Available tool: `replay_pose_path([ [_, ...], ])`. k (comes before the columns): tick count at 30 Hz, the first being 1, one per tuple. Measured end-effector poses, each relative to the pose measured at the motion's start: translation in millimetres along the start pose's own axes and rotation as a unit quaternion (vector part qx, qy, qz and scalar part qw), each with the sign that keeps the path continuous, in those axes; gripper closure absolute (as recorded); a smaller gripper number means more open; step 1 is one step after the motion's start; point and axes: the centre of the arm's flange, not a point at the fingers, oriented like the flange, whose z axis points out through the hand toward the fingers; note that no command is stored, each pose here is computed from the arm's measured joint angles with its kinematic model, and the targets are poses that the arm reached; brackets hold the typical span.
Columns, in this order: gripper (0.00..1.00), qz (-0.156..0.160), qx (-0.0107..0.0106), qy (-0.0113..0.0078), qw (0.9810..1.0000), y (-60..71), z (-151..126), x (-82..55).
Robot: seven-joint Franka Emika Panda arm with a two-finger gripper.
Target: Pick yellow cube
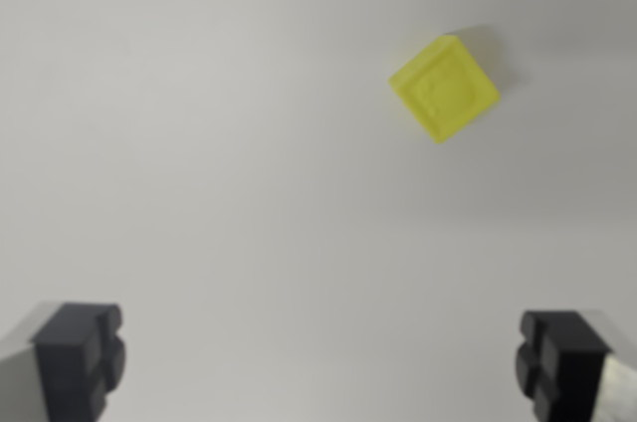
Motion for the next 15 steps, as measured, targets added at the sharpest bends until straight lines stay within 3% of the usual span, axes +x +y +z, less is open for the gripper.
replay_pose_path([
  [5, 0.00, -0.001, 0.0000, 0.0000, 1.0000, 0.1, 0, 0.2],
  [15, 0.00, -0.032, -0.0001, 0.0015, 0.9995, 3.2, 20, 6.7],
])
